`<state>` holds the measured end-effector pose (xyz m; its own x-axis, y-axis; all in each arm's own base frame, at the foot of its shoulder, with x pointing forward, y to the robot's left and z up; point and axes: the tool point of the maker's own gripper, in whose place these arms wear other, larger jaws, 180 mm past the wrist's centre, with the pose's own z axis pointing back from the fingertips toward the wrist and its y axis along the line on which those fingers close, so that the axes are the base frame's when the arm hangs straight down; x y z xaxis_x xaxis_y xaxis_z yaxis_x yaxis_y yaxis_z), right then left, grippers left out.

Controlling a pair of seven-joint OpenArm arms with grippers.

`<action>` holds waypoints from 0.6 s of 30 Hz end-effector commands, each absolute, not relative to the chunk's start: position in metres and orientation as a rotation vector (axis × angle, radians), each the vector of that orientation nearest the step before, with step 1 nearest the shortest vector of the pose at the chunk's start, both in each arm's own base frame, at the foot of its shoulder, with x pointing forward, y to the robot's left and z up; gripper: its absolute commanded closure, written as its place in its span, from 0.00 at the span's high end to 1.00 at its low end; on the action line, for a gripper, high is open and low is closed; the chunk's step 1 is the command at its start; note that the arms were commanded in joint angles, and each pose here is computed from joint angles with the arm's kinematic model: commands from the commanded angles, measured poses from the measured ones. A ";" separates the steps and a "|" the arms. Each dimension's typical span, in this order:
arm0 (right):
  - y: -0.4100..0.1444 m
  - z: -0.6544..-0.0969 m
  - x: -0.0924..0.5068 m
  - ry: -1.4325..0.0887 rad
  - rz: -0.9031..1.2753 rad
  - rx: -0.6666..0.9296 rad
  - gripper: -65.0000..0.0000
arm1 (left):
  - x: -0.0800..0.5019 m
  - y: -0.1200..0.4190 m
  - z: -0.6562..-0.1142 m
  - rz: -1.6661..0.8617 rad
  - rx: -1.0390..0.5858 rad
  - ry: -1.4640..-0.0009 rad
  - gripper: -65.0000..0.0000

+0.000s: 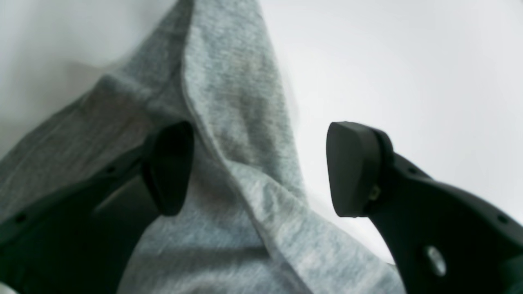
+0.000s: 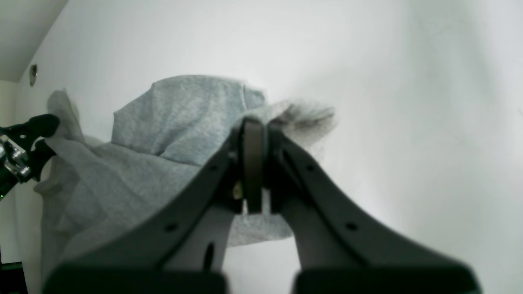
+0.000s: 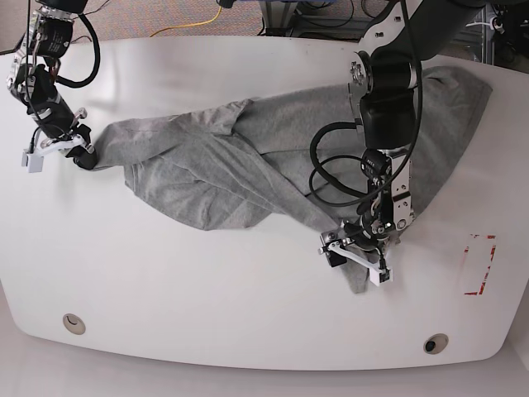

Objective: Layout the t-shirt on the table in an organized manner, then fold the t-shirt properly
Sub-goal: 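Drag the held fabric with the left gripper back across the shirt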

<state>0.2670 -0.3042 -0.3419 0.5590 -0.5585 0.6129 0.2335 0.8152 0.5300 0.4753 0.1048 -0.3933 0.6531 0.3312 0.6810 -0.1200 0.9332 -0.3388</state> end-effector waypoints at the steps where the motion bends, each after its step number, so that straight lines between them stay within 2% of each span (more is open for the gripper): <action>1: -0.309 -0.325 0.276 -0.917 -0.459 0.415 0.00 | 0.493 0.094 -0.368 0.252 -0.306 -0.887 0.73; 8: -0.309 -0.325 0.276 -0.917 -0.459 0.415 0.00 | 0.486 0.083 -0.394 0.262 -0.316 -0.850 0.73; 15: -0.309 -0.325 0.276 -0.917 -0.459 0.415 0.00 | 0.490 0.079 -0.395 0.263 -0.324 -0.855 0.72; 18: -0.309 -0.325 0.276 -0.917 -0.459 0.415 0.00 | 0.491 0.074 -0.393 0.262 -0.333 -0.858 0.67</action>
